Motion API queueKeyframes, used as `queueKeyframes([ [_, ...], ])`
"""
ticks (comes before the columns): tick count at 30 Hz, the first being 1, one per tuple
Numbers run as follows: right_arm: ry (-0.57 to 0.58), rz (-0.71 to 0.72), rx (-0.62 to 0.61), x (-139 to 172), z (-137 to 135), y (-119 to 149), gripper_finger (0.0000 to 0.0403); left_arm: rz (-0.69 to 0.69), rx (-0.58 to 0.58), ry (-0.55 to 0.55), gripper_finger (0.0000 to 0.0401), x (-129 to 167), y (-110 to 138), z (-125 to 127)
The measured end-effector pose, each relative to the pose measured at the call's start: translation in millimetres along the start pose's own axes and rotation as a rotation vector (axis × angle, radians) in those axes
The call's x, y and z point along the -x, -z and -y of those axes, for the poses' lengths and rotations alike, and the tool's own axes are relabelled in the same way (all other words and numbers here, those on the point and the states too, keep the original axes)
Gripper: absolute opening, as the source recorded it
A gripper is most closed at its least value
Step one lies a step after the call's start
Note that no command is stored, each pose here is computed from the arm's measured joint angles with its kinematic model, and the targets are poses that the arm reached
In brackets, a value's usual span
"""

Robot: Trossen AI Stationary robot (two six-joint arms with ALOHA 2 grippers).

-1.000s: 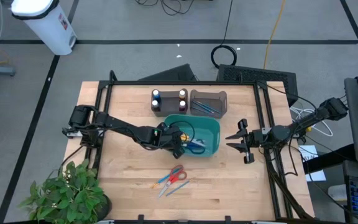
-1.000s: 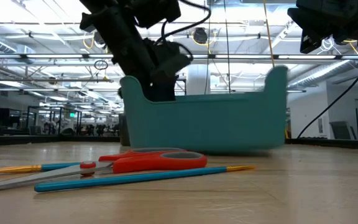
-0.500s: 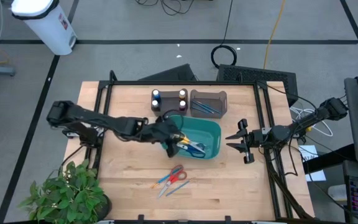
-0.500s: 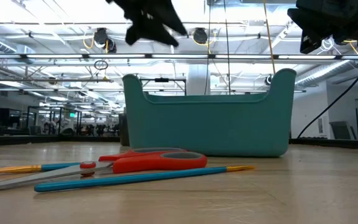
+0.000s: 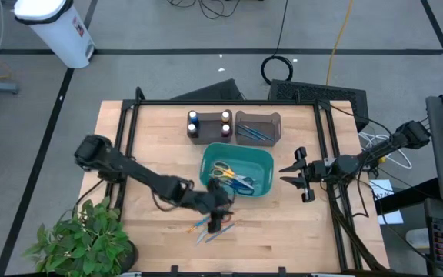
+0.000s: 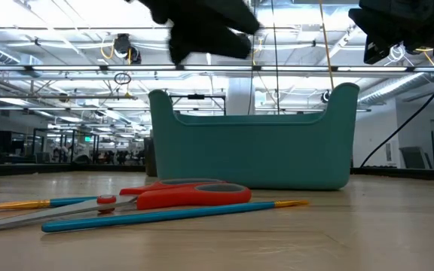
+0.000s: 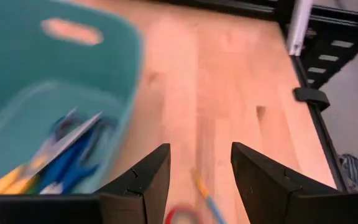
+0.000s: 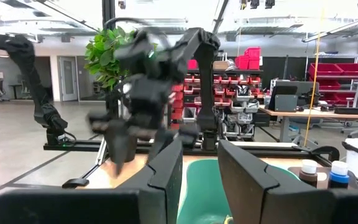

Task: Pick & Place Paint Supplies
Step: Put the orange scissors into the green bin

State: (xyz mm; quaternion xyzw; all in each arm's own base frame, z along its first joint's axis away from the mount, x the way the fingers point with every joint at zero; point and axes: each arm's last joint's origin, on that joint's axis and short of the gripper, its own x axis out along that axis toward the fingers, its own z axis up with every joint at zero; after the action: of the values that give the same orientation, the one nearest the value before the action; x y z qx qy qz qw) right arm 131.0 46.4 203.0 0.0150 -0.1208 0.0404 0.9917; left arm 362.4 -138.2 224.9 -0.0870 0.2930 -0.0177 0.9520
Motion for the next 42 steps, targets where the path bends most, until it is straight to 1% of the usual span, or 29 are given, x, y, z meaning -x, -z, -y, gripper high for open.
queueKeyframes([
  [4, 0.0, -0.001, 0.0, 0.0, 0.0, 0.1, 0.0093, 0.081, -0.106, 0.053, 0.0177, -35.6, 14.8, 8.4],
  [9, 0.0, -0.006, 0.002, 0.0, 0.0, 0.6, 0.0093, 0.163, -0.169, 0.125, 0.0177, -69.3, 30.9, 8.3],
  [12, 0.0, -0.006, 0.002, 0.0, -0.1, 0.7, 0.0093, 0.165, -0.183, 0.119, 0.0177, -83.4, 40.0, 1.5],
  [16, 0.0, -0.008, 0.002, 0.0, 0.0, 0.8, 0.0093, 0.143, -0.187, 0.068, 0.0177, -95.5, 46.4, -13.2],
  [21, 0.0, -0.007, 0.002, 0.0, 0.0, 0.7, 0.0093, 0.121, -0.165, 0.028, 0.0177, -99.7, 44.3, -30.6],
  [28, 0.0, -0.007, 0.003, 0.0, -0.1, 0.7, 0.0093, 0.154, -0.086, -0.068, 0.0177, -101.9, 37.2, -49.3],
  [31, 0.0, -0.009, 0.003, 0.0, -0.1, 0.8, 0.0093, 0.161, -0.063, -0.083, 0.0177, -102.5, 35.2, -54.8],
  [36, 0.0, -0.01, 0.004, 0.0, -0.1, 1.0, 0.0093, 0.158, -0.03, -0.052, 0.0177, -102.7, 34.7, -55.4],
  [39, 0.0, -0.01, 0.004, 0.0, -0.1, 1.0, 0.0093, 0.153, -0.072, -0.027, 0.0177, -99.9, 34.1, -49.9],
  [42, 0.0, -0.011, 0.005, 0.0, -0.1, 1.1, 0.0093, 0.176, -0.125, -0.006, 0.0177, -93.7, 30.1, -39.1],
])
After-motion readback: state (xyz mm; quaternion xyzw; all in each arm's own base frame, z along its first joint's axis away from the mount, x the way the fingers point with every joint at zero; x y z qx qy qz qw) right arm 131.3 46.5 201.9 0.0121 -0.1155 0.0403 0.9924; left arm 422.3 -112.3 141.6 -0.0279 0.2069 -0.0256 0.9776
